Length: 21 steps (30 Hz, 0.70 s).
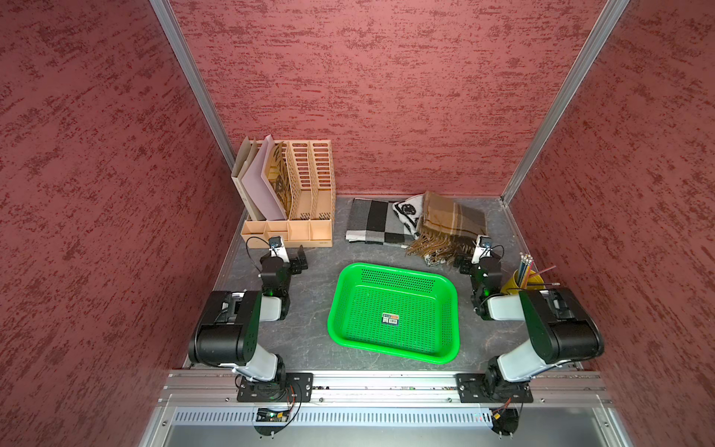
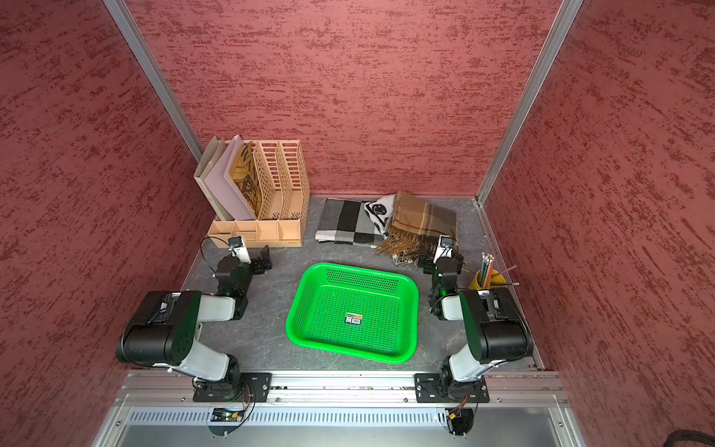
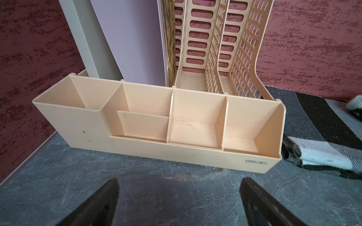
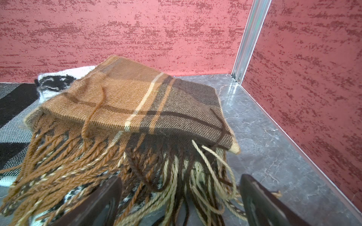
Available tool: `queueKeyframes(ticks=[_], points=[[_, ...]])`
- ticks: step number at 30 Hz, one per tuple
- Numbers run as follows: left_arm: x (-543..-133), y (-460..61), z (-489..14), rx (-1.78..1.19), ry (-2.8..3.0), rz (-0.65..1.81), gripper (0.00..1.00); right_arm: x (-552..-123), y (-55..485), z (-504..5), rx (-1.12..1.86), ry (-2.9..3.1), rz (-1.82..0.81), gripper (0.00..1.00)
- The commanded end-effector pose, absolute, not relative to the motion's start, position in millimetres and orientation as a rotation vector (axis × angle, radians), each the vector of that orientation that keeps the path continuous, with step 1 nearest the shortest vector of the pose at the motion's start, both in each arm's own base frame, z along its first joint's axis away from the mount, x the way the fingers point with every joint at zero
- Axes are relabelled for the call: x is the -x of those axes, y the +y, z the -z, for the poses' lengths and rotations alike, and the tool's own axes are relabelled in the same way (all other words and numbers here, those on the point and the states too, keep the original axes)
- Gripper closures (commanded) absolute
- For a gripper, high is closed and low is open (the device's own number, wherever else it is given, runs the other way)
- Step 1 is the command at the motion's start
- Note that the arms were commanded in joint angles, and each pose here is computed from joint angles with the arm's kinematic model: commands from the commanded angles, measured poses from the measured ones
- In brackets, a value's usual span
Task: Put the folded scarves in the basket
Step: Pick up the scarf at the center of the board.
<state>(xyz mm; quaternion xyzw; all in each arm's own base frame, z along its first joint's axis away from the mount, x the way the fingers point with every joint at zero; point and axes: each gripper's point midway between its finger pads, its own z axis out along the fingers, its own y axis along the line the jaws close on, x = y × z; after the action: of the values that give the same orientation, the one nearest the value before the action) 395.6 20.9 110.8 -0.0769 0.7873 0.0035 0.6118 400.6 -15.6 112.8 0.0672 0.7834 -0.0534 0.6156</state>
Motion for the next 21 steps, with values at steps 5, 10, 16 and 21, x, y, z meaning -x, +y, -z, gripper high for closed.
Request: queueKeyframes(ticks=[5,10,16,21], points=[[-398,19,-118,0.163,1.796,-0.022,0.00,-399,-12,-124,-0.141,1.772,0.097,0.02],[-388,-5,-177,0.072,1.749,-0.126,0.00,-383,-6,-184,-0.130,1.698,0.166,0.01],[-375,-59,-276,0.238,1.729,0.187,0.00,-349,9,-329,-0.286,1.605,-0.140,0.02],[-394,-87,-272,0.425,1.967,0.769,0.00,-364,11,-345,-0.432,1.781,-0.258,0.02]])
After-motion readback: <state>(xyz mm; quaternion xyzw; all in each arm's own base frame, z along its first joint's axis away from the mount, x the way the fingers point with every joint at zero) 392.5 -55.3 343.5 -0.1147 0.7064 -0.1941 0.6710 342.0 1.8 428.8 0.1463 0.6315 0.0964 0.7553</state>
